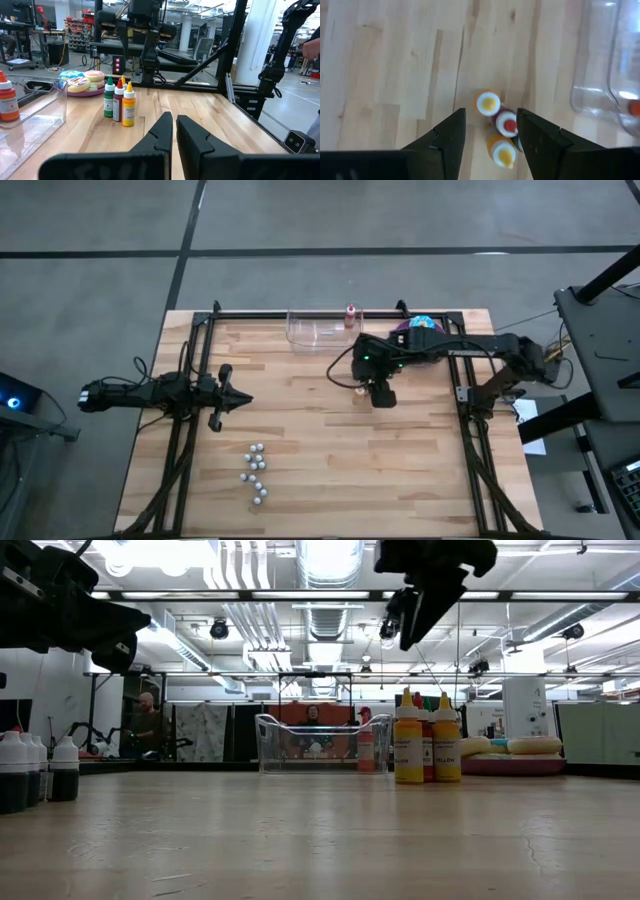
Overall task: Pick & Place food coloring
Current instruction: Put the left large yellow food coloring bottle into the transparent bin
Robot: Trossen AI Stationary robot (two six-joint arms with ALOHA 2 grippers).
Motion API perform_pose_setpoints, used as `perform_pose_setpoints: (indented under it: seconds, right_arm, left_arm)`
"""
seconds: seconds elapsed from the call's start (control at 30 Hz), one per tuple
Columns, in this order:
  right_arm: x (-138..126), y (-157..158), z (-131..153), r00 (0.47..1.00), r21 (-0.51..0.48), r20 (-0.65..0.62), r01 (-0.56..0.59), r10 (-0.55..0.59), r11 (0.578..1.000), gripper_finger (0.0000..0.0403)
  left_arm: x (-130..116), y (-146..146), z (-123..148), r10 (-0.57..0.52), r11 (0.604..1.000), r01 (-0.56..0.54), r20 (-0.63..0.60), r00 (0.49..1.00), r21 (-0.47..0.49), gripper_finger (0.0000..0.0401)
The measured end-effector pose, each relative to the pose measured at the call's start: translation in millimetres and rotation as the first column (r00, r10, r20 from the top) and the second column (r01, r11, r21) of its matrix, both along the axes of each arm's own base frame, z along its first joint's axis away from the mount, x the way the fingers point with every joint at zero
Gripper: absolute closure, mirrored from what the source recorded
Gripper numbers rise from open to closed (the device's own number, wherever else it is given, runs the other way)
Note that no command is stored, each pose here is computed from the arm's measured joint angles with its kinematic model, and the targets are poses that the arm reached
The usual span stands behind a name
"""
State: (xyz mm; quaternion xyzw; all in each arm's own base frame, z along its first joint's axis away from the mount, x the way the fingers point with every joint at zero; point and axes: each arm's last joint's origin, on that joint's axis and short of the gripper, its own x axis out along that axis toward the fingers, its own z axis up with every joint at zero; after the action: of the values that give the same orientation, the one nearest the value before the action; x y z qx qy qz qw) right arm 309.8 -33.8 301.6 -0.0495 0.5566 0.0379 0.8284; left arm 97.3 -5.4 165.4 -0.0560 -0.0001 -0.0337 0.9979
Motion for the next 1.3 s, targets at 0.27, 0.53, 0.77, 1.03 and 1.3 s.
perform_pose_setpoints:
  seconds: [0.27,0.53,0.77,1.03,1.3]
  right_arm:
    - [20.3,-2.2,-9.9,0.998,-0.017,-0.029,-0.063,0.062,0.998,0.0234]
    - [23.3,-2.6,-16.3,0.993,-0.029,-0.05,-0.11,0.108,0.994,0.0234]
    - [21.9,-2.6,-20.6,0.978,-0.062,-0.071,-0.202,0.198,0.977,0.0234]
    - [21.8,-4.1,-20.6,0.974,-0.094,-0.081,-0.217,0.209,0.972,0.0224]
    - [21.6,-4.3,-20.9,0.974,-0.098,-0.084,-0.218,0.21,0.971,0.017]
  left_arm:
    - [0.0,0.0,0.0,0.0,1.0,0.0,0.0,1.0,0.0,0.0401]
    - [0.0,0.0,0.1,0.0,1.0,0.0,0.0,1.0,0.0,0.0401]
    - [0.0,0.0,-0.1,0.0,1.0,0.0,0.0,1.0,0.0,0.0401]
    - [0.0,0.0,-0.1,0.0,1.0,0.0,0.0,1.0,0.0,0.0401]
    - [0.0,0.0,0.0,0.0,1.0,0.0,0.0,1.0,0.0,0.0401]
